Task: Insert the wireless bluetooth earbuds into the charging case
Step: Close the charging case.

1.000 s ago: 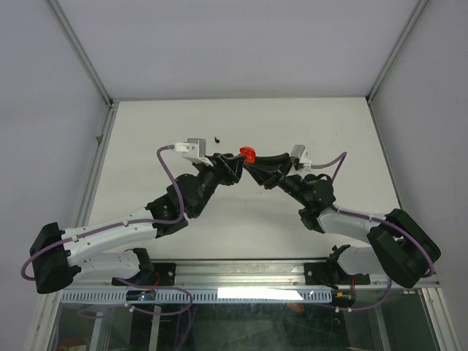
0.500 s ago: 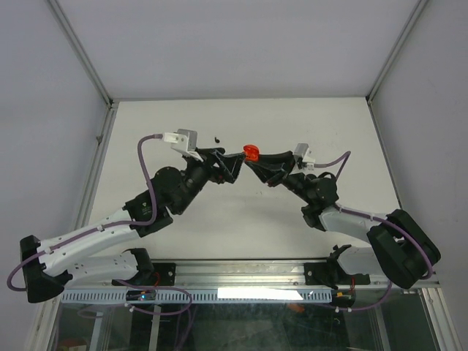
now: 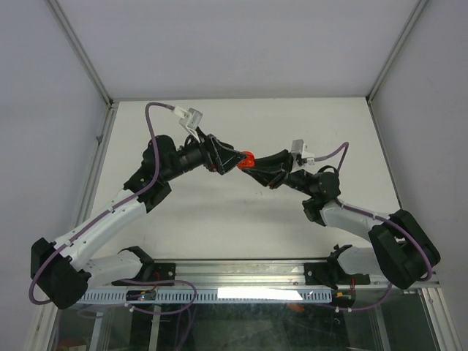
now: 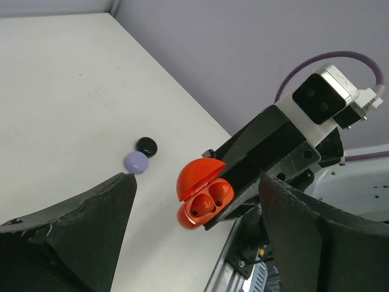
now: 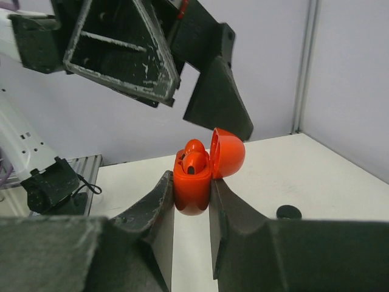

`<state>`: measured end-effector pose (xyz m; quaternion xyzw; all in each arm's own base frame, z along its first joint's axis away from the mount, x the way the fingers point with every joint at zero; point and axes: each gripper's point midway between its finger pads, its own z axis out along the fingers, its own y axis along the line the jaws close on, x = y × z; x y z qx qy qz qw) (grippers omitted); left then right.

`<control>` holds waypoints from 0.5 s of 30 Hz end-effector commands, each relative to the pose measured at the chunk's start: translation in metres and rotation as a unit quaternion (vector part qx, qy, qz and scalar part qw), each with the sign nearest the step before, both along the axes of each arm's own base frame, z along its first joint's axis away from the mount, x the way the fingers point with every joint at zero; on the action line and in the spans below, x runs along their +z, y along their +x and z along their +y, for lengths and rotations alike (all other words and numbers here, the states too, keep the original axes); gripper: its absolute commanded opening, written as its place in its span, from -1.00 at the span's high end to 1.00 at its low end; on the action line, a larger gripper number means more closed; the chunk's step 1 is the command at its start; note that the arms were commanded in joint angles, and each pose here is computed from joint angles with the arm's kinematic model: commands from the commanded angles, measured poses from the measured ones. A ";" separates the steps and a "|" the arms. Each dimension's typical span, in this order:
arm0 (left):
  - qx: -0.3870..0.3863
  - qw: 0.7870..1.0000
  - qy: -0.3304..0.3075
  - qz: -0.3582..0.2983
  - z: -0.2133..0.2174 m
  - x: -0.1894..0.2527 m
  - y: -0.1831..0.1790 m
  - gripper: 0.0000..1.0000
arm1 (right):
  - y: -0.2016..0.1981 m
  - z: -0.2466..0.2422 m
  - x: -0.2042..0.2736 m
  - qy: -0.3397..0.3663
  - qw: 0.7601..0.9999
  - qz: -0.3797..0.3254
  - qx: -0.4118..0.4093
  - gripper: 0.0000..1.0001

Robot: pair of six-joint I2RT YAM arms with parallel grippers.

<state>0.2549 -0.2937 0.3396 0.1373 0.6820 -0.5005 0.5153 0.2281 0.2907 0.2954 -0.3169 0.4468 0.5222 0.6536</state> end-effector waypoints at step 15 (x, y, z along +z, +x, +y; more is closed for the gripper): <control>-0.259 0.962 -0.085 0.011 -0.028 0.015 -0.054 -0.52 | -0.004 0.003 0.013 -0.006 0.998 0.037 0.044 1.00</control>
